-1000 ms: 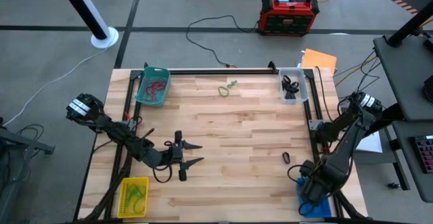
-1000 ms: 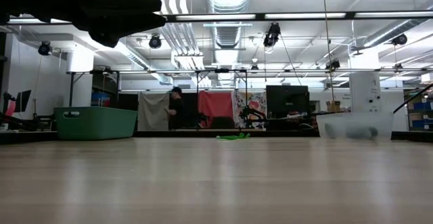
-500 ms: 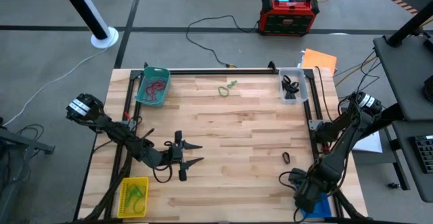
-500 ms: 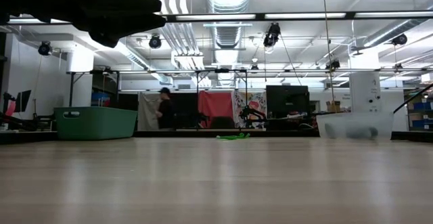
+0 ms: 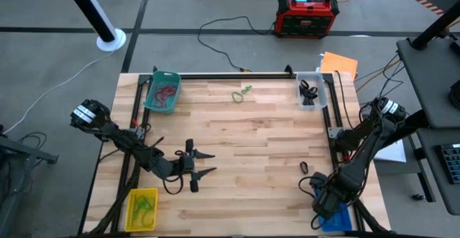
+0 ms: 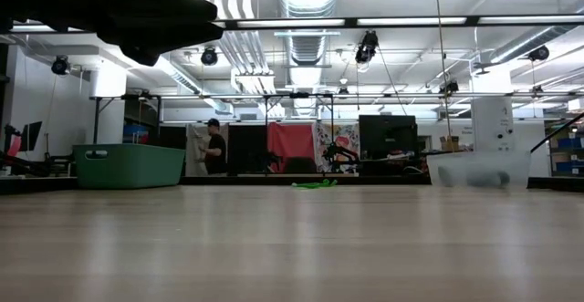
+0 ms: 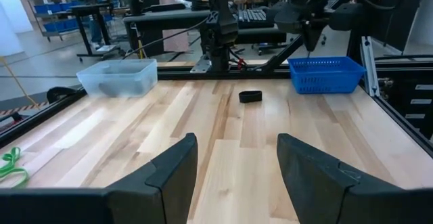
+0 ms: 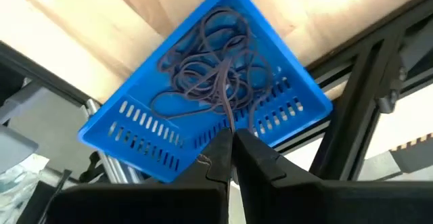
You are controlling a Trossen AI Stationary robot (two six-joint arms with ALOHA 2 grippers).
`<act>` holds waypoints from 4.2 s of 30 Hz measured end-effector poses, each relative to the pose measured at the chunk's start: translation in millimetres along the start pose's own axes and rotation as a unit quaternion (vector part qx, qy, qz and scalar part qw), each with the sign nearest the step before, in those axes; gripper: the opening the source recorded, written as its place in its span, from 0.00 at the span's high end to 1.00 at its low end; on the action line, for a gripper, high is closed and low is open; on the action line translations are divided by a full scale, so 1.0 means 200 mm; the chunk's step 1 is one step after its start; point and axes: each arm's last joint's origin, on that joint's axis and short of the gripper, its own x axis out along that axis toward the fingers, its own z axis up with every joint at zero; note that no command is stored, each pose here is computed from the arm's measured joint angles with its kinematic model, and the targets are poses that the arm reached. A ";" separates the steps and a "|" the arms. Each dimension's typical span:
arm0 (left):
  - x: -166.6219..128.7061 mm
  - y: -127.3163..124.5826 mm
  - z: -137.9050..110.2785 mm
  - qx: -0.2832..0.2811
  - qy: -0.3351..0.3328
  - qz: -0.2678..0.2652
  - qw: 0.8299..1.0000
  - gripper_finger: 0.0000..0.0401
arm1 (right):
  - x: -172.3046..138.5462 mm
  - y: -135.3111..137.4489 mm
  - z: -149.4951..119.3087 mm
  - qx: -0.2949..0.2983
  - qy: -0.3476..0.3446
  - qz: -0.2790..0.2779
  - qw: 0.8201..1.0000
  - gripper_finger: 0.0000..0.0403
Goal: Sort rubber bands into baskets
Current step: Put the violet rubber band into the blue bin, then put the black rubber band into the transparent bin
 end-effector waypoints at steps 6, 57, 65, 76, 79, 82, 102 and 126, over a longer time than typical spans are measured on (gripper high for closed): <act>0.00 0.00 0.00 0.000 0.001 0.000 1.000 0.53 | 0.00 0.00 0.00 0.012 0.007 0.003 1.000 0.93; 0.00 0.00 0.00 -0.008 0.002 0.000 1.000 0.53 | 0.19 -0.29 0.65 0.071 -0.136 0.021 0.988 0.54; 0.00 0.00 0.00 -0.007 0.002 0.000 1.000 0.53 | 0.19 -0.27 0.65 0.038 -0.143 0.024 0.989 0.63; 0.00 0.00 -0.01 -0.005 0.005 0.001 1.000 0.53 | 0.18 -0.24 0.67 -0.002 -0.165 0.053 0.985 0.97; 0.00 0.00 -0.01 -0.005 0.004 0.001 1.000 0.53 | 0.13 -0.17 0.73 -0.039 -0.219 0.127 0.967 0.98; 0.00 0.00 0.00 -0.007 0.002 0.002 1.000 0.53 | 0.03 -0.10 0.82 -0.092 -0.294 0.210 0.928 0.98; 0.00 0.01 0.00 -0.007 0.003 0.003 1.000 0.53 | -0.77 -0.97 1.28 0.210 -0.409 -0.253 0.851 0.98; 0.00 0.01 -0.01 -0.003 0.007 0.003 1.000 0.53 | -0.42 -1.44 1.36 0.337 -0.297 -0.150 0.881 0.85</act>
